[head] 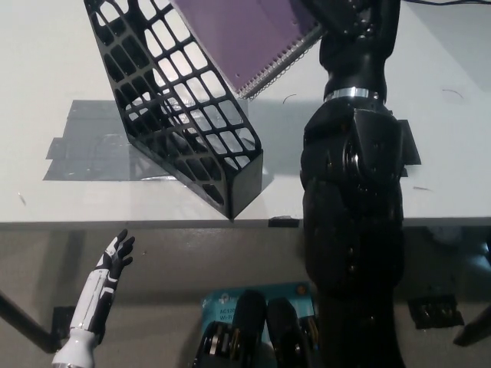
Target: A person hands a notebook to the robot and the robot grabs it with its right hand and places it in the magazine stand kept in the centre of the desk infront of it.
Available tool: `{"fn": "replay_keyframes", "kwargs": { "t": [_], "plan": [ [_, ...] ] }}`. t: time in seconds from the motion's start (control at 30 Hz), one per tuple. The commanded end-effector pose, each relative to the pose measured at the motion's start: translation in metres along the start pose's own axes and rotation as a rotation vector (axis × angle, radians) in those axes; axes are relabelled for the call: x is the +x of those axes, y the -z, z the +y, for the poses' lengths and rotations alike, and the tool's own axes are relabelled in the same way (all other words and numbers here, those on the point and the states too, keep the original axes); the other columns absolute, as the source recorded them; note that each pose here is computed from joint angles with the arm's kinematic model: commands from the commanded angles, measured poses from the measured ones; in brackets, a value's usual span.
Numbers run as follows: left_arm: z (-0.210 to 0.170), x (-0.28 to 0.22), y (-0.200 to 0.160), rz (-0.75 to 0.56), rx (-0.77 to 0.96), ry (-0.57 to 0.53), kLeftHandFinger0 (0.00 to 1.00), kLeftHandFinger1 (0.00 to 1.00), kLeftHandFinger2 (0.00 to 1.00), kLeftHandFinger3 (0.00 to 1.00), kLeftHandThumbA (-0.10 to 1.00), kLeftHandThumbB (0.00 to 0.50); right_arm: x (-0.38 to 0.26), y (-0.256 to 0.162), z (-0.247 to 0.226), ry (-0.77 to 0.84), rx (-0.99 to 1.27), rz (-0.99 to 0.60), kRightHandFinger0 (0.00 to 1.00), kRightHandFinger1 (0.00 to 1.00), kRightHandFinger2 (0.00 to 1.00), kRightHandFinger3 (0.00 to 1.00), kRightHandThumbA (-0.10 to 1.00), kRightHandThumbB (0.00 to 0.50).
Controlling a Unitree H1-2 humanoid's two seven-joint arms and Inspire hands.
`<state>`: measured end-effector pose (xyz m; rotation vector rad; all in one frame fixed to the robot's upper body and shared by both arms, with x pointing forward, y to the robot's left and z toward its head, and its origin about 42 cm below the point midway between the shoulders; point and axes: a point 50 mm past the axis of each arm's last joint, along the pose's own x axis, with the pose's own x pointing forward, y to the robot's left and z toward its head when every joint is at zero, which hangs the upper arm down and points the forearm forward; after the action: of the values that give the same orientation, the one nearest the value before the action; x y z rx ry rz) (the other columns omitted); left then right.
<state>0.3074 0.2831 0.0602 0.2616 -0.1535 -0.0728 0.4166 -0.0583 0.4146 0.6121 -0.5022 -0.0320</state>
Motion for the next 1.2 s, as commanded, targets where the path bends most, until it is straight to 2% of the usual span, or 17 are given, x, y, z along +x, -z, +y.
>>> {"fn": "replay_keyframes", "kwargs": {
  "t": [0.0,0.17,0.23,0.43,0.53,0.77,0.83,0.9,0.97,1.03,1.1,1.17],
  "plan": [
    [0.006,0.009,-0.012,-0.074,0.018,0.007,0.98,1.00,1.00,1.00,1.00,0.500,-0.005,-0.009,0.035,-0.097,0.075,-0.078,0.00,0.00,0.00,0.00,1.00,0.005],
    [0.007,0.011,-0.012,-0.075,0.019,0.008,0.99,1.00,1.00,1.00,1.00,0.500,-0.006,0.000,0.038,-0.101,0.042,-0.078,0.00,0.00,0.00,0.00,1.00,0.000],
    [0.007,0.011,-0.013,-0.078,0.017,0.007,0.99,1.00,1.00,1.00,1.00,0.500,-0.005,0.004,0.038,-0.100,0.045,-0.062,0.00,0.00,0.00,0.00,1.00,0.013],
    [0.007,0.013,-0.013,-0.081,0.020,0.010,1.00,1.00,1.00,1.00,1.00,0.500,-0.004,0.013,0.039,-0.092,0.015,-0.060,0.00,0.00,0.00,0.00,1.00,0.001],
    [0.008,0.013,-0.014,-0.084,0.015,0.012,1.00,1.00,1.00,1.00,1.00,0.500,-0.004,0.020,0.038,-0.093,0.007,-0.054,0.00,0.00,0.00,0.00,1.00,0.022],
    [0.008,0.015,-0.015,-0.087,0.019,0.012,1.00,1.00,1.00,1.00,1.00,0.500,-0.001,0.033,0.033,-0.099,0.024,-0.052,0.00,0.00,0.00,0.00,1.00,0.012],
    [0.008,0.015,-0.015,-0.086,0.019,0.012,1.00,1.00,1.00,1.00,1.00,0.500,-0.001,0.035,0.030,-0.092,0.022,-0.051,0.00,0.00,0.00,0.00,1.00,0.035],
    [0.008,0.015,-0.015,-0.086,0.018,0.011,1.00,1.00,1.00,1.00,1.00,0.500,-0.001,0.036,0.030,-0.090,0.021,-0.049,0.00,0.00,0.00,0.00,1.00,0.036],
    [0.009,0.017,-0.016,-0.090,0.018,0.010,1.00,1.00,1.00,1.00,1.00,0.500,-0.002,0.038,0.032,-0.082,0.010,-0.022,0.00,0.00,0.00,0.00,1.00,0.073],
    [0.009,0.017,-0.016,-0.091,0.020,0.009,1.00,1.00,1.00,1.00,1.00,0.500,-0.003,0.040,0.033,-0.074,0.001,0.005,0.00,0.00,0.00,0.00,1.00,0.075],
    [0.009,0.017,-0.016,-0.093,0.021,0.010,1.00,1.00,1.00,1.00,1.00,0.494,-0.005,0.043,0.035,-0.080,-0.006,0.000,0.00,0.00,0.00,0.00,1.00,0.030],
    [0.009,0.018,-0.017,-0.093,0.020,0.012,1.00,1.00,1.00,1.00,1.00,0.488,-0.008,0.050,0.037,-0.090,-0.007,0.003,0.00,0.00,0.00,0.00,1.00,0.024]
  ]
}}
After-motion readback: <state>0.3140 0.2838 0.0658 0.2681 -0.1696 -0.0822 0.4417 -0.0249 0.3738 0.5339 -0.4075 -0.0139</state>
